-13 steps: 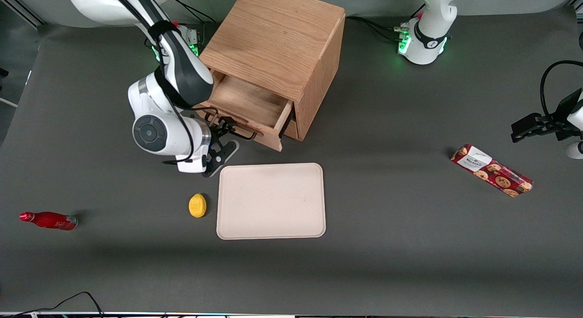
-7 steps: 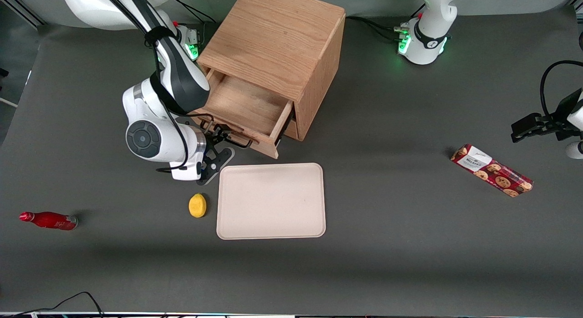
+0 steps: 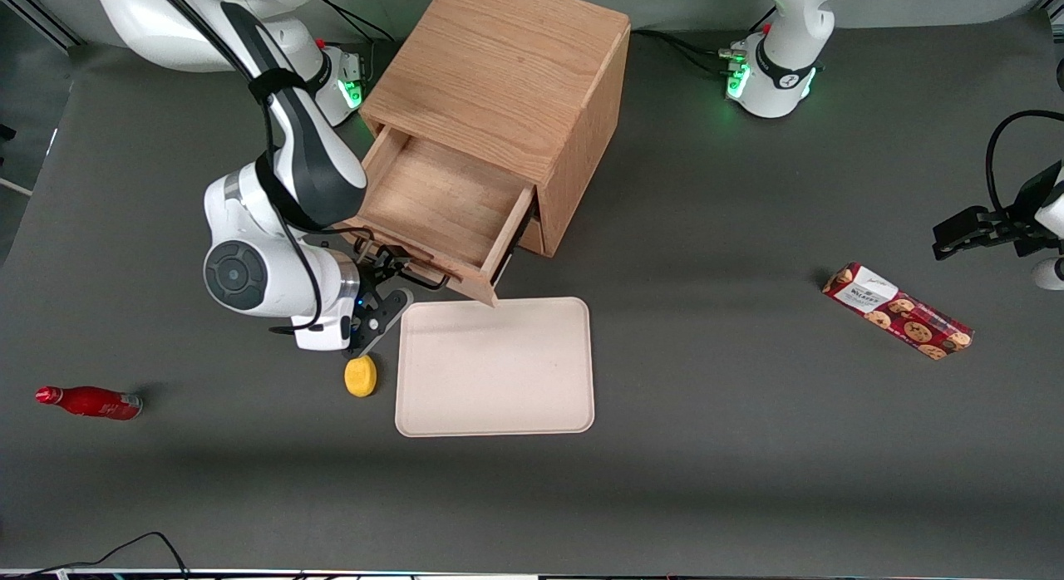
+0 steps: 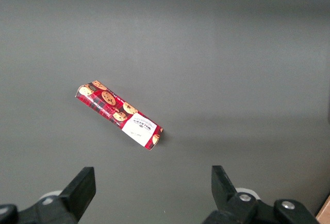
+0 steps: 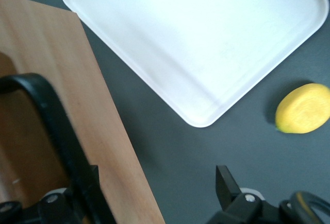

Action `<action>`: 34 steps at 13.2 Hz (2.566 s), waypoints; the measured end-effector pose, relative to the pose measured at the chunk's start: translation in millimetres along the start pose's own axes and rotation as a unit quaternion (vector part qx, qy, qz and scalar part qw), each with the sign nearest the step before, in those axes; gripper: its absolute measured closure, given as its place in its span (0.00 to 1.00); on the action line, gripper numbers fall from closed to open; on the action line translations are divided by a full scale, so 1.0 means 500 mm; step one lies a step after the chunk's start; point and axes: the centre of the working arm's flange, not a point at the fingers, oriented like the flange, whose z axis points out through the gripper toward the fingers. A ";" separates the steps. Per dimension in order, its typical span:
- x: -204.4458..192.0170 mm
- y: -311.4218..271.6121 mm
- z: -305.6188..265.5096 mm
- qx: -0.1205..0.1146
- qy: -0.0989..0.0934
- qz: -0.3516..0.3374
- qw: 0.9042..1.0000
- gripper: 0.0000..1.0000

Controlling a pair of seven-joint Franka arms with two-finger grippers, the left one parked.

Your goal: Open upper drawer

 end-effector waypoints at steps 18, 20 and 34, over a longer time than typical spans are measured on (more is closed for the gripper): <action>-0.003 0.092 -0.057 -0.024 0.024 -0.013 0.999 0.00; -0.004 0.105 -0.063 -0.024 0.028 -0.017 0.999 0.00; 0.007 0.117 -0.105 -0.026 0.052 -0.027 0.998 0.00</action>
